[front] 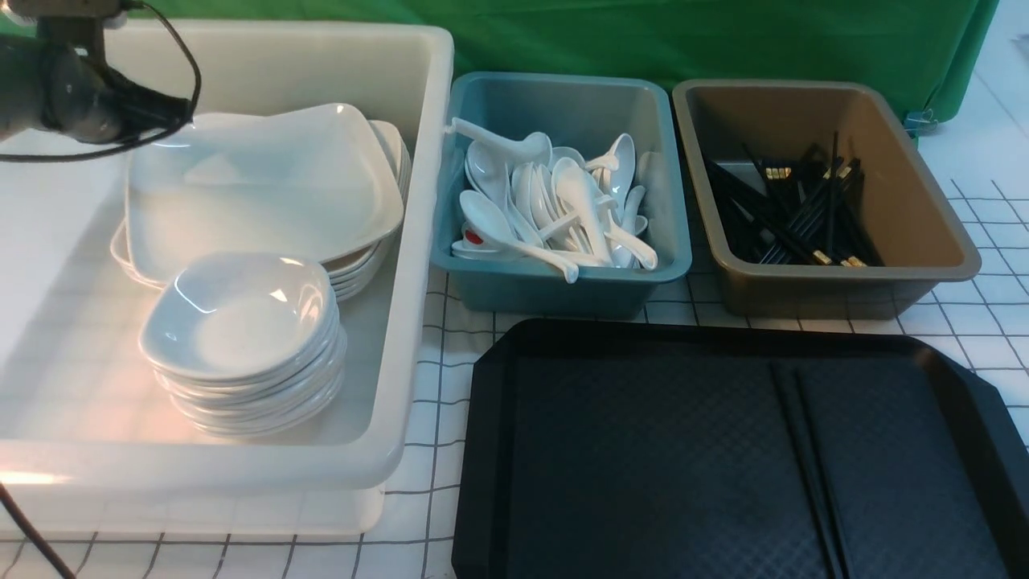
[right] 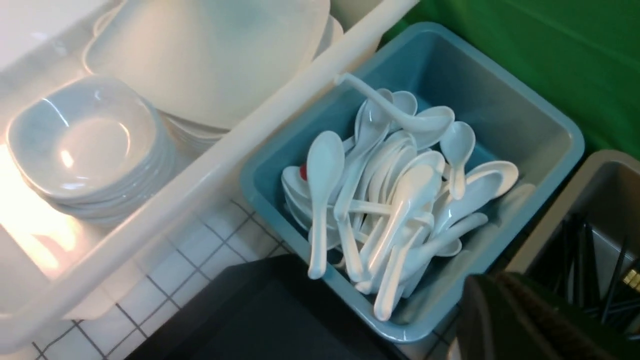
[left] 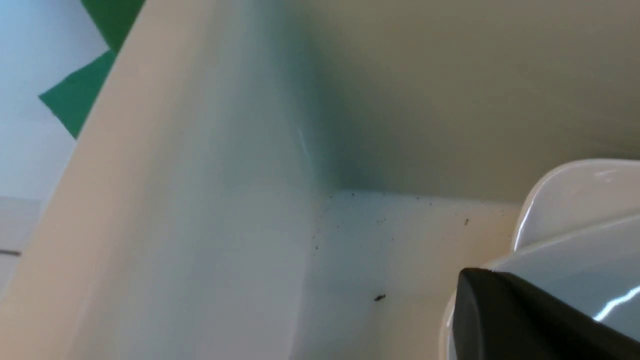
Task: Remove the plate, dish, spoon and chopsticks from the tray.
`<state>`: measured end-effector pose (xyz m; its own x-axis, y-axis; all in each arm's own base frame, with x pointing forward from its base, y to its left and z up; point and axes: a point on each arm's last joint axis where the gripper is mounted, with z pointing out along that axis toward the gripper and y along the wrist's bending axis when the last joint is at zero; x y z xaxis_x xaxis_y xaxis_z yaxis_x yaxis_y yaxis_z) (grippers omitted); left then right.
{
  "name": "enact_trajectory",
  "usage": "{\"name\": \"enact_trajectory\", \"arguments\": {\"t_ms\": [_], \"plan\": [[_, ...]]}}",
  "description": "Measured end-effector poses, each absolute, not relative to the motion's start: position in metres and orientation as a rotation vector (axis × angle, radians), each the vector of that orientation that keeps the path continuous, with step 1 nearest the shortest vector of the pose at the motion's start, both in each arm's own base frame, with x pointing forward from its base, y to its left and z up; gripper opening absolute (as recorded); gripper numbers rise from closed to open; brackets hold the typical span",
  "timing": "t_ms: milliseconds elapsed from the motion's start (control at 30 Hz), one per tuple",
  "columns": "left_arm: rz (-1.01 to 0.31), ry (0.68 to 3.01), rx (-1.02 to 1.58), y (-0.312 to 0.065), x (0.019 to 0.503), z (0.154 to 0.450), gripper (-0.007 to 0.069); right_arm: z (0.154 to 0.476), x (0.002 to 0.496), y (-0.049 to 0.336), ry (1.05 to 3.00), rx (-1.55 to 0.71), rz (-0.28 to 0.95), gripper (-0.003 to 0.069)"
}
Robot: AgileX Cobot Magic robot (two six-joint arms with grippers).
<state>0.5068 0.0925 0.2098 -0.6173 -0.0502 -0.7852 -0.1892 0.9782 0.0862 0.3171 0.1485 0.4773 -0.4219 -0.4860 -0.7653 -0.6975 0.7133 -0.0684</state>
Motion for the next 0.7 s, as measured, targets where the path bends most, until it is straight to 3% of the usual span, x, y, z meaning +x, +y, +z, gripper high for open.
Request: {"name": "enact_trajectory", "arguments": {"t_ms": [233, 400, 700], "plan": [[0.071, 2.500, -0.182, 0.080, 0.473, 0.238, -0.0003, 0.481, 0.313, 0.149, 2.092, -0.901, 0.337, 0.0010], [-0.139, 2.663, -0.048, 0.060, 0.446, 0.264, -0.0003, 0.482, 0.308, 0.156, 2.079, -0.923, 0.358, 0.0010], [-0.099, 2.897, -0.069, 0.058, 0.397, 0.264, -0.0003, 0.482, 0.308, 0.158, 2.069, -0.929, 0.362, 0.0010]]}}
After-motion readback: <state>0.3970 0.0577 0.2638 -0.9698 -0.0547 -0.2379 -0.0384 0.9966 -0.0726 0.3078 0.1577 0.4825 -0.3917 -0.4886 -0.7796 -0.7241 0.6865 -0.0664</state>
